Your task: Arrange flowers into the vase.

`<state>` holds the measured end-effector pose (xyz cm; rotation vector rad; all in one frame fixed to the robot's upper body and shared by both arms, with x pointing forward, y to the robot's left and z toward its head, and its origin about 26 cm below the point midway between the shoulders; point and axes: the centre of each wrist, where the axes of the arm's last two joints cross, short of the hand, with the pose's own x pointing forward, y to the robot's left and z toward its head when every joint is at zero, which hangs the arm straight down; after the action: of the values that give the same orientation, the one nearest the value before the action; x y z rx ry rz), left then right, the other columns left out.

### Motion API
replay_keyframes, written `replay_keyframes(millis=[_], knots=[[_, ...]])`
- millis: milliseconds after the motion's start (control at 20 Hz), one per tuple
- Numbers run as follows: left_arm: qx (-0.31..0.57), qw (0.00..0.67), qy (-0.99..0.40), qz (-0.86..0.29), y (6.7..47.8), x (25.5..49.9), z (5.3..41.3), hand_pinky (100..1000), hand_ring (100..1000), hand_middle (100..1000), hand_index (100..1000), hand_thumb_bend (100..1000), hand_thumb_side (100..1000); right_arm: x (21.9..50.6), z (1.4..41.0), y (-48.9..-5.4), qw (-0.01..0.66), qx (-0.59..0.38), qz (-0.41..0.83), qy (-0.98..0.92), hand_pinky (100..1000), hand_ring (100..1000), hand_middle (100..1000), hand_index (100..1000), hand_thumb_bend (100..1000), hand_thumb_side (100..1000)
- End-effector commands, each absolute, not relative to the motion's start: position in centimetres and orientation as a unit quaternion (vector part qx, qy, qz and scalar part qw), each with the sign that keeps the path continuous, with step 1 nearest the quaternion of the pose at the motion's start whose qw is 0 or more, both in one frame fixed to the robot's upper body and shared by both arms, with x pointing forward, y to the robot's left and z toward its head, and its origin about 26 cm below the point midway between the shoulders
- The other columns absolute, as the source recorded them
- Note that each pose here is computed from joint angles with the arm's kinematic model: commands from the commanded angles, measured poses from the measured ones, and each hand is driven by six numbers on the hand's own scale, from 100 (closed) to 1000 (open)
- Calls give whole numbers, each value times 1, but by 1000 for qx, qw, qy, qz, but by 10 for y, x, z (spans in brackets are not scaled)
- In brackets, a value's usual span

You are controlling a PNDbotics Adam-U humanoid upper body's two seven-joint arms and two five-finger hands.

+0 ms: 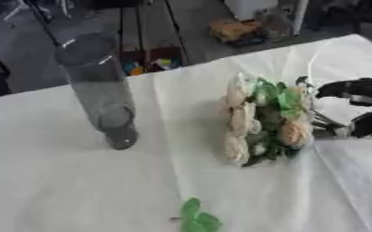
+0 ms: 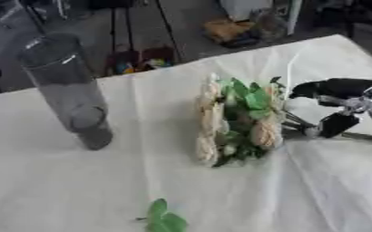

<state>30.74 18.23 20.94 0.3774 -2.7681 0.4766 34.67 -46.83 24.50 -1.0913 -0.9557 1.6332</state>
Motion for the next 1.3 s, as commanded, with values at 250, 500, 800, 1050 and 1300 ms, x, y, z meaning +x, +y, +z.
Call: replay_keyframes(millis=[250,500,800,1050,1300], knots=[[125,142,-968,166,181,305,216,511,749,745,800,221,962,345,262,-472,459,-449,655,-398,827,1000,1000,1000,352,509],[125,144,-968,164,182,305,215,510,749,745,800,221,962,343,284,-464,437,-463,638,-433,822,1000,965,1000,360,578],[127,144,-968,163,182,305,215,510,749,744,800,220,963,337,304,-459,416,-473,626,-459,822,1000,957,1000,349,621],[128,144,-968,163,182,305,215,510,749,744,800,221,962,333,309,-457,411,-475,623,-466,823,1000,962,1000,329,624],[128,143,-968,163,183,305,215,510,749,744,800,221,962,329,302,-458,414,-468,637,-452,824,1000,977,1000,311,608]])
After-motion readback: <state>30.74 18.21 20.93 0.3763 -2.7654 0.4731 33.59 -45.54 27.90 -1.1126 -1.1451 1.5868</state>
